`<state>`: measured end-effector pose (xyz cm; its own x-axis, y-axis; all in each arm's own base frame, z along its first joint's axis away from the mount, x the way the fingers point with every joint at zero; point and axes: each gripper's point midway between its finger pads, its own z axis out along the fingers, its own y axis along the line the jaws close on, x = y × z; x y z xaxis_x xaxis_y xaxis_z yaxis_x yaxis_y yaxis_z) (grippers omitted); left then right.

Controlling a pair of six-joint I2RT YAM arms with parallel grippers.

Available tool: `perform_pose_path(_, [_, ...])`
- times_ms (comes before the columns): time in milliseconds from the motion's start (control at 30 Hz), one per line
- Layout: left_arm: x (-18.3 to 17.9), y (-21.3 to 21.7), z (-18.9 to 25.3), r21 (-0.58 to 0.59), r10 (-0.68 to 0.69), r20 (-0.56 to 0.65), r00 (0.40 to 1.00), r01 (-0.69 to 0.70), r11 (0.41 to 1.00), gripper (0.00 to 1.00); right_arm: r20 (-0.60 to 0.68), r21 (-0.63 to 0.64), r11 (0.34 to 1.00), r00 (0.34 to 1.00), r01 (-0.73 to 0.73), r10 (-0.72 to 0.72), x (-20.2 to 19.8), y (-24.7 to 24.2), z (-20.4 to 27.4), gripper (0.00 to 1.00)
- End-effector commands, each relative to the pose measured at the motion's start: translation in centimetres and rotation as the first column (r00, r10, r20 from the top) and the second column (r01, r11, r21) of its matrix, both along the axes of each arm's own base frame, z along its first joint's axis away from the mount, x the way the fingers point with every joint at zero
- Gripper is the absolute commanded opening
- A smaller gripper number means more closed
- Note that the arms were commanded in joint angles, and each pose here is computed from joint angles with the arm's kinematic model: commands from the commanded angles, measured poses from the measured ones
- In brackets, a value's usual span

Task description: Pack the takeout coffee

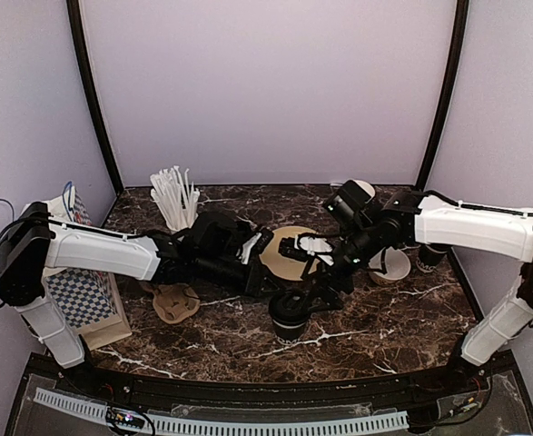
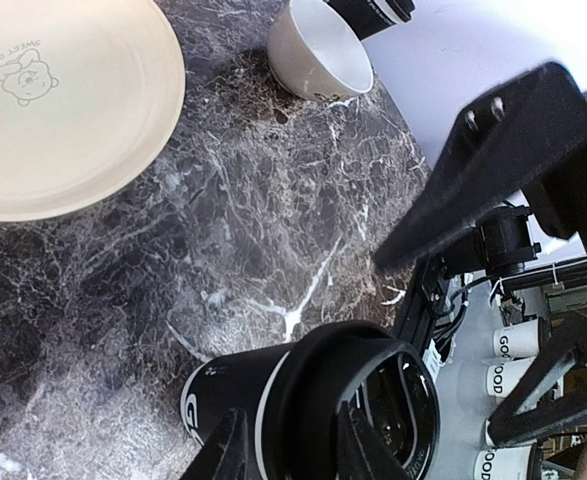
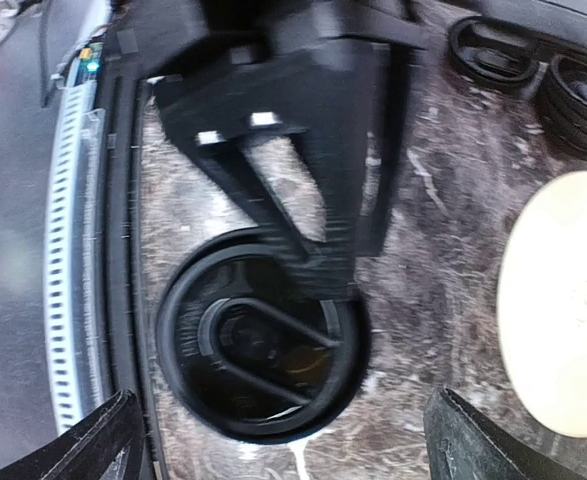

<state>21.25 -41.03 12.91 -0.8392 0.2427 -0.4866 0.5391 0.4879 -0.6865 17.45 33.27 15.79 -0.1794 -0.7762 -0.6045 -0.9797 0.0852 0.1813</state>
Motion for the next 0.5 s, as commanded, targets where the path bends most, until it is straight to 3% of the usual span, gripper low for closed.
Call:
perform_pose_path(0, [-0.1, 0.0, 0.0, 0.024, -0.013, 0.000, 1.000, 0.013, 1.000, 0.33, -0.041, 0.036, 0.998, 0.998, -0.048, 0.049, -1.5, -0.2, 1.2, 0.98])
perform_pose_path(133, [-0.3, 0.1, 0.5, 0.020, -0.015, -0.003, 1.000, 0.015, 1.000, 0.36, -0.051, 0.047, 0.998, 0.998, -0.041, 0.043, -1.6, -0.3, 1.7, 0.98])
perform_pose_path(300, [0.2, 0.6, 3.8, -0.018, 0.013, 0.079, 0.997, -0.011, 1.000, 0.53, -0.050, 0.042, 0.999, 0.999, -0.008, 0.010, -1.1, -1.0, 1.9, 0.98])
perform_pose_path(467, [0.5, 2.7, 5.4, -0.001, 0.106, 0.110, 0.988, -0.106, 0.994, 0.58, -0.118, 0.068, 0.997, 0.993, 0.025, -0.017, -0.3, -1.2, 1.7, 0.94])
